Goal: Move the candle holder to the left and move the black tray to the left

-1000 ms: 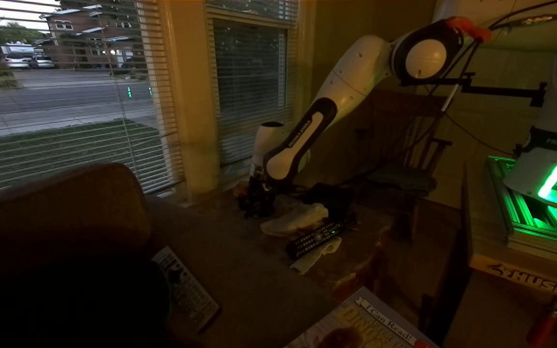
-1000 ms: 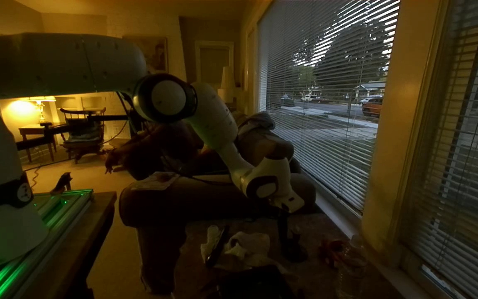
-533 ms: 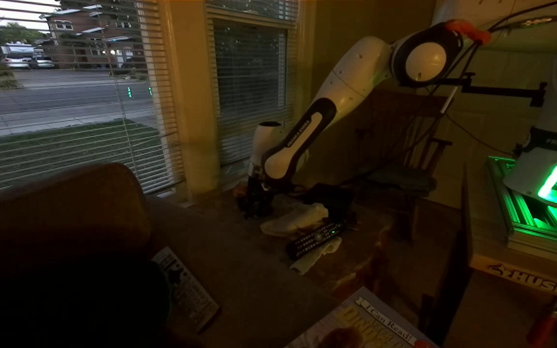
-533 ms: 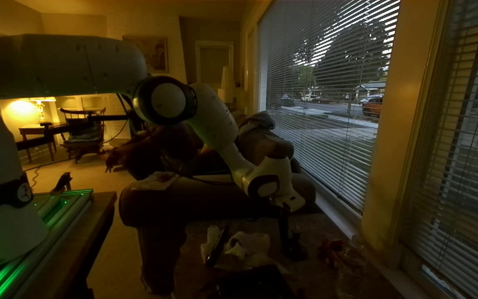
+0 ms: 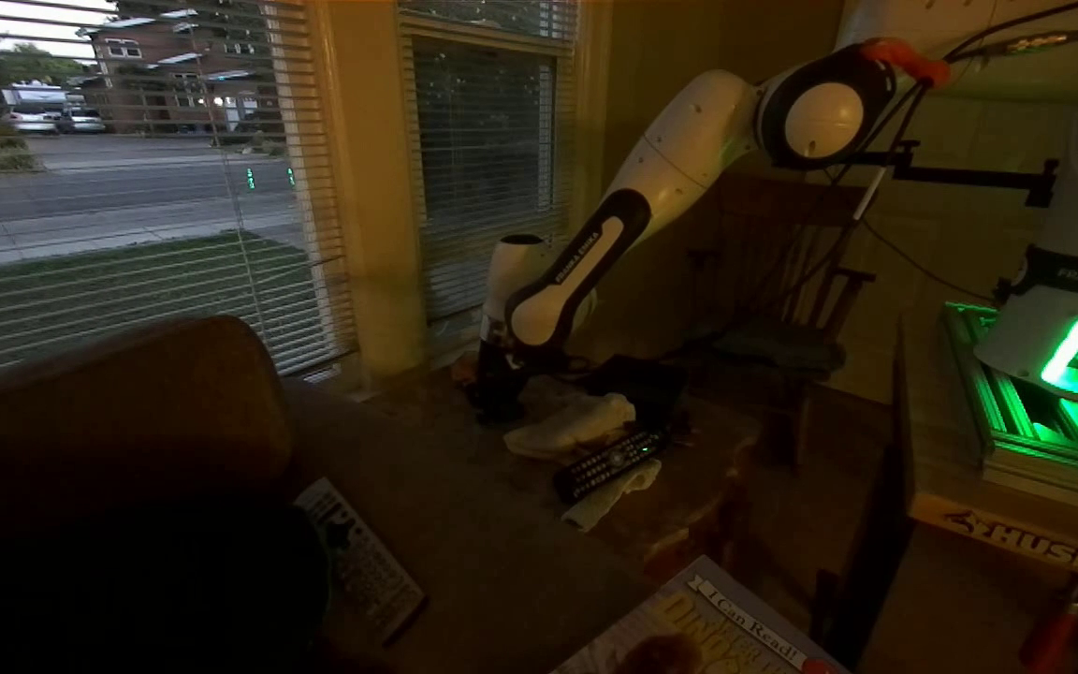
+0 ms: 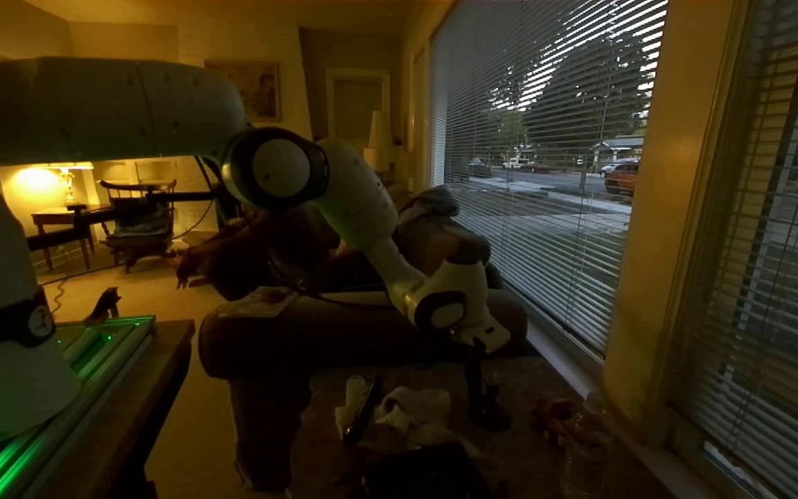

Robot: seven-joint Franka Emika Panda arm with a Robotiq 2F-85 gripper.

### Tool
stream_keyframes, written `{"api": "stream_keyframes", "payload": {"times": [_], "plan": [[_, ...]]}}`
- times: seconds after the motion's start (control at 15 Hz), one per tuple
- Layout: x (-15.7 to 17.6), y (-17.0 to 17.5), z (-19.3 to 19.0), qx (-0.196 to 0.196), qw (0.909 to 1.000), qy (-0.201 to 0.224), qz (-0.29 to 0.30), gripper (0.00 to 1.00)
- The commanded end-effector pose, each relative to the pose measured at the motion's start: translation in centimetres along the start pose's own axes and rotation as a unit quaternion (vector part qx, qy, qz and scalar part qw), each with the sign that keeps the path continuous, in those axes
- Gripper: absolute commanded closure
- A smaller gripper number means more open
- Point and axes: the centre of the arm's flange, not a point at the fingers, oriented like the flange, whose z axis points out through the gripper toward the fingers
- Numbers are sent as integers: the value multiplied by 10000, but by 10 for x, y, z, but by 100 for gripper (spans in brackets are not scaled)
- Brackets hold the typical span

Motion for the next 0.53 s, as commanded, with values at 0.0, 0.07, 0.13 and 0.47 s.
{"api": "stream_keyframes", "payload": {"times": [0.0, 0.07, 0.13, 0.47], "plan": [[-2, -5, 17, -21, 9997, -206, -121, 76], [-3, -4, 19, -34, 9996, -245, -150, 75], [-4, -4, 19, -42, 9994, -278, -179, 71], [-5, -4, 19, -33, 9991, -322, -286, 99]]}}
